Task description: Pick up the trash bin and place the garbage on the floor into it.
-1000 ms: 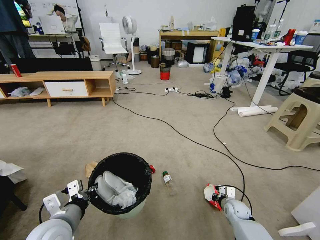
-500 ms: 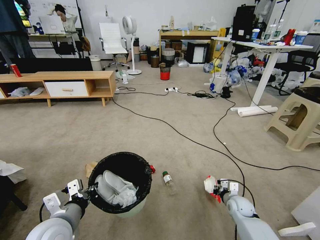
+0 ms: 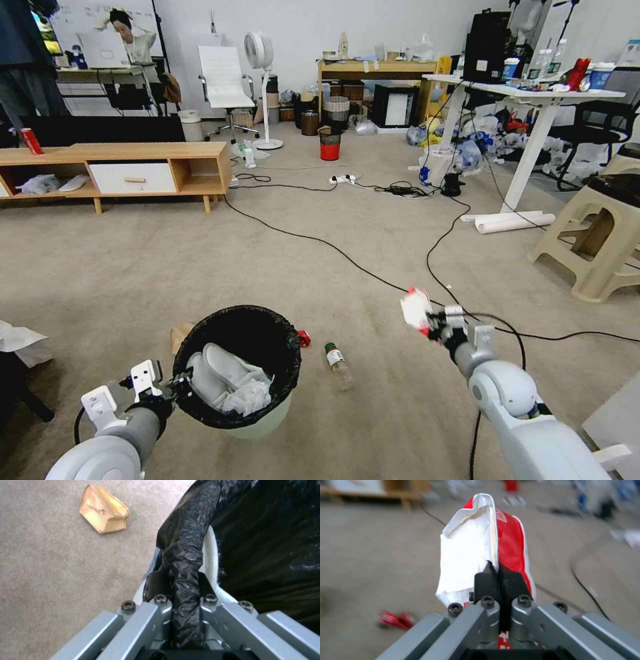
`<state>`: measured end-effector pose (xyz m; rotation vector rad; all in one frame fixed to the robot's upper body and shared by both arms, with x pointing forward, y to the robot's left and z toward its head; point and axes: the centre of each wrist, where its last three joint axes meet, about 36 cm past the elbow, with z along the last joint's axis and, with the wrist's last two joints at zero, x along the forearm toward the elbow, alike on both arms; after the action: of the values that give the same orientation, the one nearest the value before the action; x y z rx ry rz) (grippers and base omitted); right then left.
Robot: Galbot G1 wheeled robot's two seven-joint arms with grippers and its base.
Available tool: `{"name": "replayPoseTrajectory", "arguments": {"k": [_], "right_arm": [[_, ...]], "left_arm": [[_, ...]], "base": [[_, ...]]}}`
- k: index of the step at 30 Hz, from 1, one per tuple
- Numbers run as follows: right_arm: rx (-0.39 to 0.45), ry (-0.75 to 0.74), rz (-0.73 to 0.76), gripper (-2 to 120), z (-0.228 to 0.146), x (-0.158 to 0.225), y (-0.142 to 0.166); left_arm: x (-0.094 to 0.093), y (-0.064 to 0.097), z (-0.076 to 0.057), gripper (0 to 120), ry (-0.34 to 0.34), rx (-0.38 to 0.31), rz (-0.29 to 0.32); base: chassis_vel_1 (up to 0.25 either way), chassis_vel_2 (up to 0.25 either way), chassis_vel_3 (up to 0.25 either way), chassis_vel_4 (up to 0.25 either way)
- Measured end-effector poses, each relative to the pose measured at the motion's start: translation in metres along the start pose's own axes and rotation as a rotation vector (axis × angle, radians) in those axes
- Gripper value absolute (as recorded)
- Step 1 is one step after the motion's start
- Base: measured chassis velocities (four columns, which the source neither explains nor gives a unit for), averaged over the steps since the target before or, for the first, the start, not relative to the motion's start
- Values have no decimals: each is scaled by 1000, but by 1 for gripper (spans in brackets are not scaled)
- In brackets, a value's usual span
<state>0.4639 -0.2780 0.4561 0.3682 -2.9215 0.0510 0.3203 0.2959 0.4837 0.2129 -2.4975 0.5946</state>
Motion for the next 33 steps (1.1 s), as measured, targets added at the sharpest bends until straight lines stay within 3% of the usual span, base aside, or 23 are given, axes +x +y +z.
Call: {"name": "replayPoseTrajectory", "arguments": {"k": [2,7,11,15,25,33], "right_arm": [[6,-113,-114,0,-26,7,20],[12,-193,-231,0,-41,12,37],[21,-324,-491,0,-56,14,68],[11,-394,-658,0,-63,5,80],[-25,-438,-873,0,-76,-10,111],[-27,-392,-971,0,-61,-15,139]], "left_arm": [[1,0,0,3,6,4,-5],[2,-1,1,3,7,7,-7],[4,-2,0,3,4,7,-9],[5,-3,-1,3,2,7,-9],[2,0,-3,3,0,11,-19],[1,0,-3,3,0,13,-18]], "base": [[0,0,0,0],[0,0,0,0],[0,0,0,0],[0,0,0,0],[0,0,0,0],[0,0,0,0]]}}
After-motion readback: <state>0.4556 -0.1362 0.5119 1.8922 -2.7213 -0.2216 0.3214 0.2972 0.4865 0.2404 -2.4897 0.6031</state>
